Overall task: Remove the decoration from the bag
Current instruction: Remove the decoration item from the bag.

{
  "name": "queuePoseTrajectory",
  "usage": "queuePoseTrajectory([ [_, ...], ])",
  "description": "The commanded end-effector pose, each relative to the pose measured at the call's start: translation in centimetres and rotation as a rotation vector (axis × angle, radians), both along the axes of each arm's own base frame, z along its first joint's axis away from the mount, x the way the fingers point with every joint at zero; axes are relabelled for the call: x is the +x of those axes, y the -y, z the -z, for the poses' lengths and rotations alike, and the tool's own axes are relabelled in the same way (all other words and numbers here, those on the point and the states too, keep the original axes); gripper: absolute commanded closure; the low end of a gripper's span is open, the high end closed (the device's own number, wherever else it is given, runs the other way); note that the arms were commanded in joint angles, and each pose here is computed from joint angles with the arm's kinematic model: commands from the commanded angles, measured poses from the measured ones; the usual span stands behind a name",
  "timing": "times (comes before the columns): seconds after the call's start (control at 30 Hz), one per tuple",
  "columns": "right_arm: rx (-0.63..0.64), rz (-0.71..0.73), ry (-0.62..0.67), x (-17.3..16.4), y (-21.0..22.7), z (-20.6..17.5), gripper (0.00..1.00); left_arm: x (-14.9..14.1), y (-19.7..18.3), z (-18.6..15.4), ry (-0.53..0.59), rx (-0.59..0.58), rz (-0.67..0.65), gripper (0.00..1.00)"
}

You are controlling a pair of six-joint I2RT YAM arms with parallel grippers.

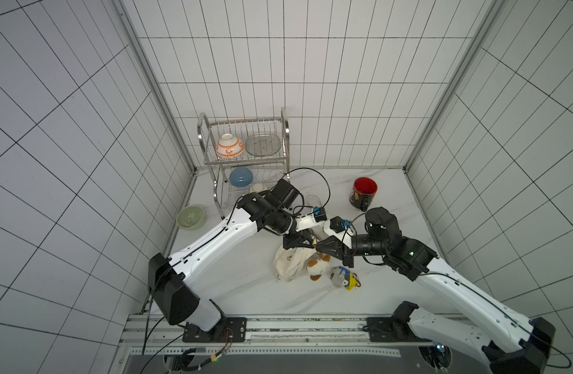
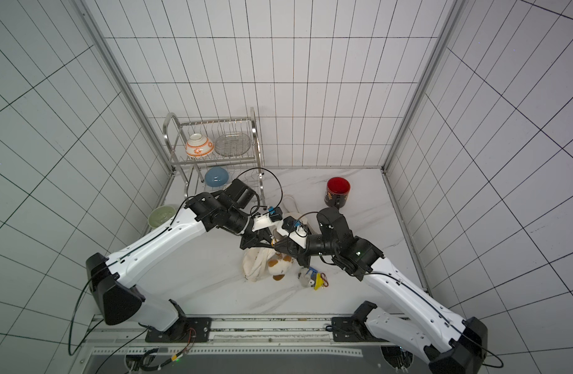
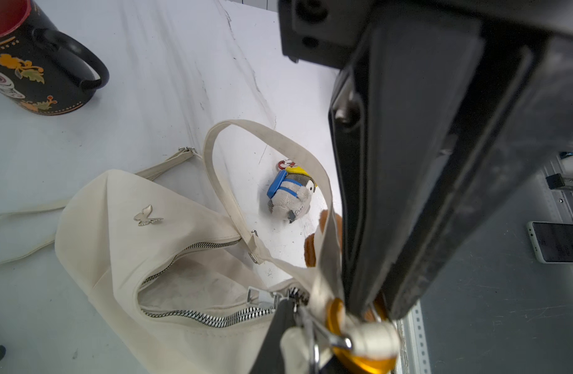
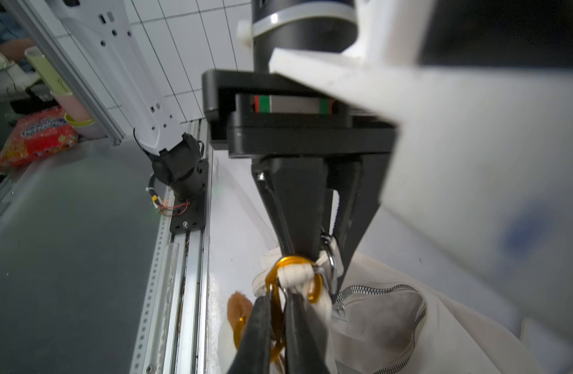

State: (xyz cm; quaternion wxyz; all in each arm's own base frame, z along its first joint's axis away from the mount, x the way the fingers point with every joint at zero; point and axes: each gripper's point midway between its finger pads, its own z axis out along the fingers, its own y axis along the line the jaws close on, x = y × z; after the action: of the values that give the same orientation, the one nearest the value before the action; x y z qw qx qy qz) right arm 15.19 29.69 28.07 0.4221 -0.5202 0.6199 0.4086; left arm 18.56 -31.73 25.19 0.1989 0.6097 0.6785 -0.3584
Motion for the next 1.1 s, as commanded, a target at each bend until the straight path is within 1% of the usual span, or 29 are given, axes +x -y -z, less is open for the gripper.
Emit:
queuePoseTrajectory([
  [0.0,0.319,0.121,0.167,3.9,-0.7,-8.7,1.0,-5.0,1.7,-3.6,-0.162,-0.181,0.154,0.78],
  [0.03,0.344,0.123,0.167,4.0,-0.7,-8.9,1.0,-5.0,1.7,-3.7,-0.17,-0.183,0.153,0.78],
  [0.1,0.383,0.109,0.144,4.1,-0.8,-9.2,1.0,-5.0,1.6,-3.7,-0.179,-0.178,0.148,0.73],
  [0.17,0.381,0.092,0.13,4.1,-1.1,-8.8,1.0,-4.5,1.4,-3.8,-0.166,-0.173,0.132,0.72],
  [0.27,0.407,0.1,0.111,4.3,-0.8,-8.8,1.0,-2.9,0.9,-4.4,-0.129,-0.18,0.08,0.74],
  [0.33,0.425,0.108,0.089,4.3,-0.3,-8.9,1.0,-1.9,0.5,-5.2,-0.113,-0.212,0.036,0.74],
  [0.4,0.472,0.101,0.05,4.2,0.1,-9.1,1.0,-1.2,0.4,-5.6,-0.081,-0.269,0.012,0.73],
  [0.47,0.513,0.088,0.014,4.2,0.4,-9.6,1.0,-0.6,0.2,-6.0,-0.049,-0.293,-0.015,0.72],
  [0.5,0.53,0.086,0.008,4.1,0.6,-9.8,1.0,0.0,0.1,-6.3,-0.039,-0.3,-0.037,0.7],
  [0.57,0.542,0.088,0.001,4.1,0.8,-10.0,1.0,0.9,-0.3,-6.8,-0.02,-0.306,-0.074,0.63],
  [0.6,0.541,0.093,0.003,4.1,0.9,-9.9,1.0,1.1,-0.6,-7.2,-0.011,-0.314,-0.087,0.62],
  [0.7,0.54,0.112,0.017,4.2,1.3,-9.9,1.0,1.1,-0.7,-8.4,0.003,-0.358,-0.098,0.6],
  [0.77,0.535,0.102,0.024,4.1,1.2,-10.1,1.0,1.0,-0.5,-8.7,-0.011,-0.391,-0.096,0.6],
  [0.8,0.538,0.105,0.025,4.2,1.3,-10.2,1.0,1.0,-0.4,-8.3,-0.018,-0.393,-0.095,0.61],
  [0.83,0.553,0.113,0.036,4.3,1.4,-10.6,1.0,1.0,-0.3,-7.9,-0.022,-0.386,-0.092,0.64],
  [0.87,0.565,0.117,0.036,4.3,1.5,-10.9,1.0,1.0,-0.3,-7.0,-0.035,-0.357,-0.094,0.7],
  [0.97,0.627,0.097,0.02,4.2,1.7,-12.4,1.0,1.2,-0.3,-4.9,-0.055,-0.257,-0.092,0.8],
  [1.03,0.635,0.069,0.005,4.1,1.4,-12.4,1.0,1.5,-0.1,-4.4,-0.056,-0.232,-0.083,0.91],
  [1.07,0.635,0.064,-0.001,4.0,1.3,-12.4,1.0,1.6,0.0,-4.4,-0.051,-0.231,-0.079,0.95],
])
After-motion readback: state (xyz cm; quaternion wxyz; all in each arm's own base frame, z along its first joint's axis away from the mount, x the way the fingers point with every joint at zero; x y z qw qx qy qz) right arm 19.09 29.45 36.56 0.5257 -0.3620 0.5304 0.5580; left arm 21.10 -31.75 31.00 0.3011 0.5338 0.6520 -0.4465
